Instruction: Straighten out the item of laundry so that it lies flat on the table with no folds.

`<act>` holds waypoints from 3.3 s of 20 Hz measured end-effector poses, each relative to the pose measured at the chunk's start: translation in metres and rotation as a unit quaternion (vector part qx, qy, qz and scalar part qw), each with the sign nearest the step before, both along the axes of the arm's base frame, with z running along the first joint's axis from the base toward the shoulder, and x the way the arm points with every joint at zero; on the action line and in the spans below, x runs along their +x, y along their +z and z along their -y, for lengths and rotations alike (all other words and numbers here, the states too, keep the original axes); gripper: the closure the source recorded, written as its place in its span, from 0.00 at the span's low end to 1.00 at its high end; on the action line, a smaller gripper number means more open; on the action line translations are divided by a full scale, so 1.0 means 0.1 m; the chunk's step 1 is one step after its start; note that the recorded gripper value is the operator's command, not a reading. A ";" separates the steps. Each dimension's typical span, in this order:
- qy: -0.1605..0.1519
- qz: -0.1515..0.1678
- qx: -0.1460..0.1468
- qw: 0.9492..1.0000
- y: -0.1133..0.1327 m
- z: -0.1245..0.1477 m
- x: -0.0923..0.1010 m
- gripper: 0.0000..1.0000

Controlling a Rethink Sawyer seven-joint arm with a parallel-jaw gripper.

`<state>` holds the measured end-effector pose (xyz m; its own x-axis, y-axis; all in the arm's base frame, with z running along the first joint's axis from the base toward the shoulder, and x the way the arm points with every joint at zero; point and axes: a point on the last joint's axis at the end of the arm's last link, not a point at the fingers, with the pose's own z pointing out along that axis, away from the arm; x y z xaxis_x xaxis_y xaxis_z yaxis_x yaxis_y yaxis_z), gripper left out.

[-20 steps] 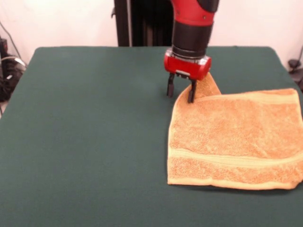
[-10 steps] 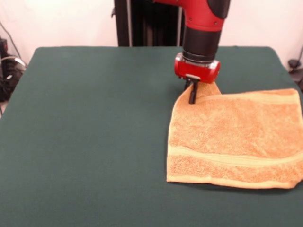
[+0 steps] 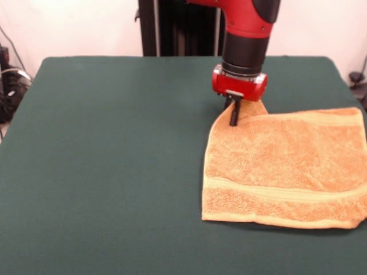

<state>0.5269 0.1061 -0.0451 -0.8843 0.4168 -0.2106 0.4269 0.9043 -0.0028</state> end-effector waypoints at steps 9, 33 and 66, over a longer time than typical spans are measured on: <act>-0.004 -0.016 0.017 1.000 0.15 0.33 0.06 1.00; -0.020 -0.063 0.019 0.998 0.62 2.69 0.45 1.00; 0.054 -0.055 0.001 0.997 0.72 2.37 0.76 0.00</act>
